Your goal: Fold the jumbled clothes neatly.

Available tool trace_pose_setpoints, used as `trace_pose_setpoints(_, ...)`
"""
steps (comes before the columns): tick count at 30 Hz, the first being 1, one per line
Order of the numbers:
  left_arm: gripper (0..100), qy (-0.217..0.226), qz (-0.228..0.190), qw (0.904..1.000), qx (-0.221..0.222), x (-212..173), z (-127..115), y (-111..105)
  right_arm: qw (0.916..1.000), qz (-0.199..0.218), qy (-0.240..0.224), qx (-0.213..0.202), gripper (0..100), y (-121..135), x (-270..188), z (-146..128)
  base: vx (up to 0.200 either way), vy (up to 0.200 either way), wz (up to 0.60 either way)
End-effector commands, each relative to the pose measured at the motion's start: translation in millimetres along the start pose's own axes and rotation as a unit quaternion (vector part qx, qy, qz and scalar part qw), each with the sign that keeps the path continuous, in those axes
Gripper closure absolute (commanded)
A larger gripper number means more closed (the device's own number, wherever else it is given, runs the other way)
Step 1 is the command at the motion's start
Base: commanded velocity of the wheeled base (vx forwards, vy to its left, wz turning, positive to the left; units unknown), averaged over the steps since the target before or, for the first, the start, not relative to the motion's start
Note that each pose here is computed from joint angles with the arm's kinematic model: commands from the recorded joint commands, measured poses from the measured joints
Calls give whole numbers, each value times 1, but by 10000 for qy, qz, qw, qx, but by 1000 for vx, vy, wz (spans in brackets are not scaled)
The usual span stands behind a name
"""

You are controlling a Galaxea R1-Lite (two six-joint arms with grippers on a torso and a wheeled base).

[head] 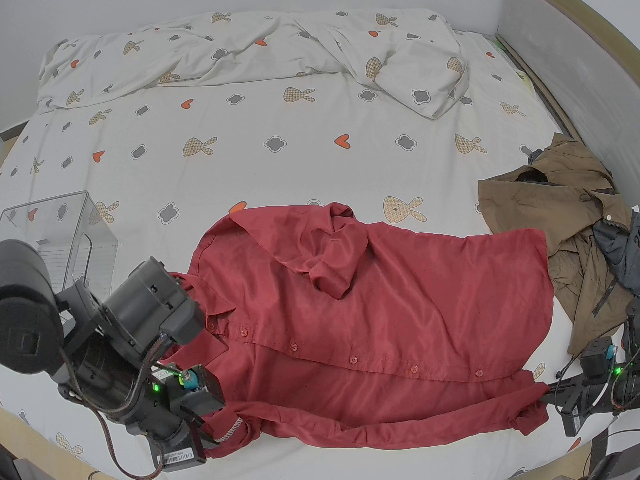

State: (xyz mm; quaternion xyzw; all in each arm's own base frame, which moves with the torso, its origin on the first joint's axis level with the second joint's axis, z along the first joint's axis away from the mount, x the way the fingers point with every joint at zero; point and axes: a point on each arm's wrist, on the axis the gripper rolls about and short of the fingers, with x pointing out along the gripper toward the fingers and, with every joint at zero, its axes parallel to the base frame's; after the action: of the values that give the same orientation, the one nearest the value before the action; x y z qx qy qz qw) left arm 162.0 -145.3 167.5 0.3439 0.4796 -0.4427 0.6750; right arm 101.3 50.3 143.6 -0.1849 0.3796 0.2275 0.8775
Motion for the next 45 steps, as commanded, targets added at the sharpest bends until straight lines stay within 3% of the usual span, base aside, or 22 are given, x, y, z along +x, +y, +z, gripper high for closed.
trace_pose_setpoints(1, 100, 193, -32, 9996, -202, 13, 7, 17, 9996, -37, 270, 90, 100, -3, 13, 4, 0, 0, 0)
trace_pose_setpoints(13, 100, 194, 38, 9987, -466, 17, 9, 35, 9971, -225, 621, 380, 100, -15, 26, 7, 0, 0, 0)
trace_pose_setpoints(15, 100, 136, 89, 9985, -516, 17, 14, 41, 9950, -475, 712, 521, 100, -21, 28, 7, 0, 0, 0)
trace_pose_setpoints(24, 100, 255, 92, 9967, -759, 31, 21, 64, 9915, -651, 828, 767, 100, -31, 32, 8, 0, 0, 0)
trace_pose_setpoints(29, 100, 199, 153, 9963, -823, 31, 25, 74, 9911, -696, 816, 785, 100, -34, 43, 12, 0, 0, 0)
trace_pose_setpoints(34, 100, 151, 192, 9964, -815, 35, 36, 82, 9866, -1079, 988, 720, 100, -38, 65, 15, 0, 0, 0)
trace_pose_setpoints(35, 100, 151, 192, 9964, -815, 35, 36, 82, 9866, -1079, 988, 720, 0, -38, 65, 15, 0, 0, 0)
trace_pose_setpoints(36, 0, 125, 208, 9963, -826, 36, 38, 84, 9872, -1125, 869, 722, 0, -38, 68, 16, 0, 0, 0)
trace_pose_setpoints(45, 0, -431, 616, 9920, -1018, -2, 35, 94, 9879, -1296, 261, 805, 0, -39, 51, 20, 0, 0, 0)
